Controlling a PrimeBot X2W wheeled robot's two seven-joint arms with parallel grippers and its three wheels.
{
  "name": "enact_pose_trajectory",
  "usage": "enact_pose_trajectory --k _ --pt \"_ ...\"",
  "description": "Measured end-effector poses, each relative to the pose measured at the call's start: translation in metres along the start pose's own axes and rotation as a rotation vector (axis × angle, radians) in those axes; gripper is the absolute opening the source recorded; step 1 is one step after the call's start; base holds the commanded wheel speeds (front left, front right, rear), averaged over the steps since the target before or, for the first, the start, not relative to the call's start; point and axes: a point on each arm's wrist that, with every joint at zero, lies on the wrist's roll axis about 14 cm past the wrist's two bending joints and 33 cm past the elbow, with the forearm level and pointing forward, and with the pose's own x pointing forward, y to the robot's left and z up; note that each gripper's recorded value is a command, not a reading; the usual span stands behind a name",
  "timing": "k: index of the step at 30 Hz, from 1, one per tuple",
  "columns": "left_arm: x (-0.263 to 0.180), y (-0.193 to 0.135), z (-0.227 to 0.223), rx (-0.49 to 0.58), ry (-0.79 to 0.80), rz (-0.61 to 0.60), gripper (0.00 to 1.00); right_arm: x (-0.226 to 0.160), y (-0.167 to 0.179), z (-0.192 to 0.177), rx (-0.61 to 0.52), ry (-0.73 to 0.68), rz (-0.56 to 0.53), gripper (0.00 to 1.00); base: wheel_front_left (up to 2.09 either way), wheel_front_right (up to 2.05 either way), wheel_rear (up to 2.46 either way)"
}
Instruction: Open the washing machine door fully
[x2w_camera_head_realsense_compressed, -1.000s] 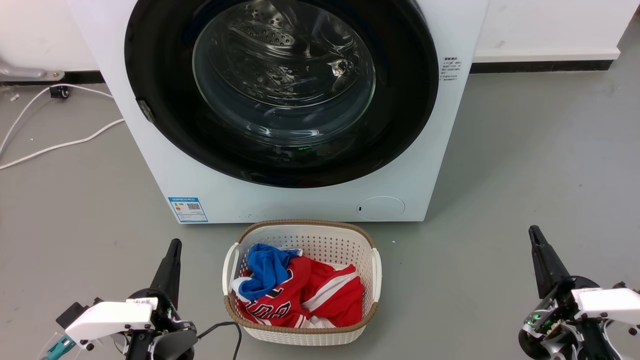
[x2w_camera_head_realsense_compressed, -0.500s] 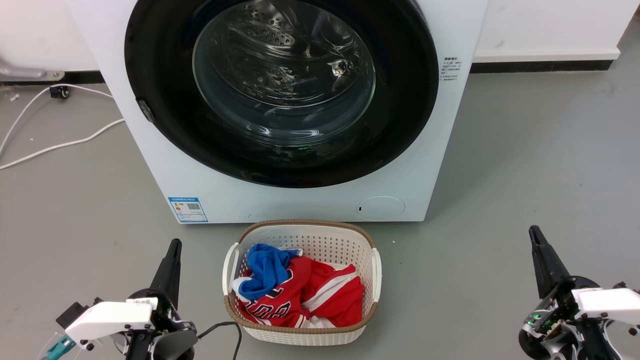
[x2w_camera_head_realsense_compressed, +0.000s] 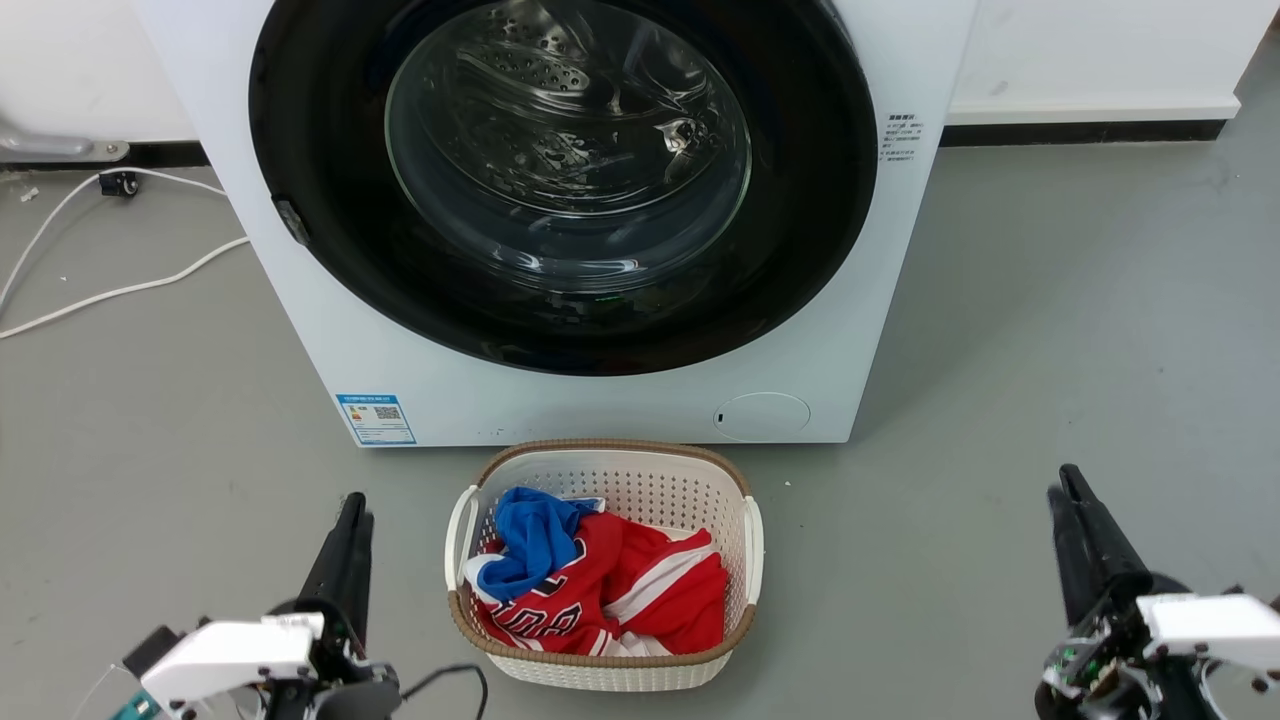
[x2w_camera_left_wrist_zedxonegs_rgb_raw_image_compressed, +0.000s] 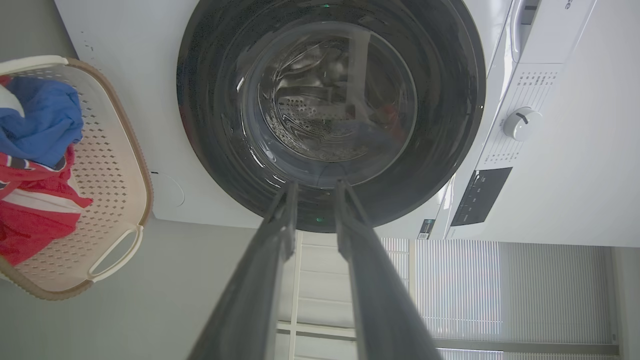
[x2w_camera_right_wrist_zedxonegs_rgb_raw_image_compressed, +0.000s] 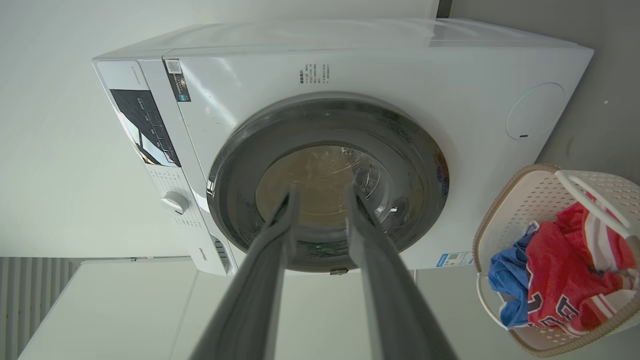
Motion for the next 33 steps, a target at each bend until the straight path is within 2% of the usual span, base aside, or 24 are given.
enact_pose_trajectory --k 3,11,27,33 --pt "-0.006 0.013 -0.001 -0.003 -0.001 0.036 1.0 -0.006 -0.012 0.0 0.001 -0.003 -0.033 1.0 0.0 0.0 0.0" --pt "-0.004 0.008 -0.009 0.031 0.0 0.024 1.0 -0.006 -0.008 -0.006 -0.04 -0.006 -0.023 1.0 0.0 0.0 0.0" --pt "0.002 -0.016 -0.01 0.349 -0.022 -0.045 1.0 -0.001 0.004 -0.015 -0.443 0.012 0.015 1.0 0.0 0.0 0.0" --pt "0.004 -0.02 -0.01 0.511 -0.029 -0.059 1.0 0.001 0.009 -0.022 -0.603 0.027 0.039 1.0 0.0 0.0 0.0"
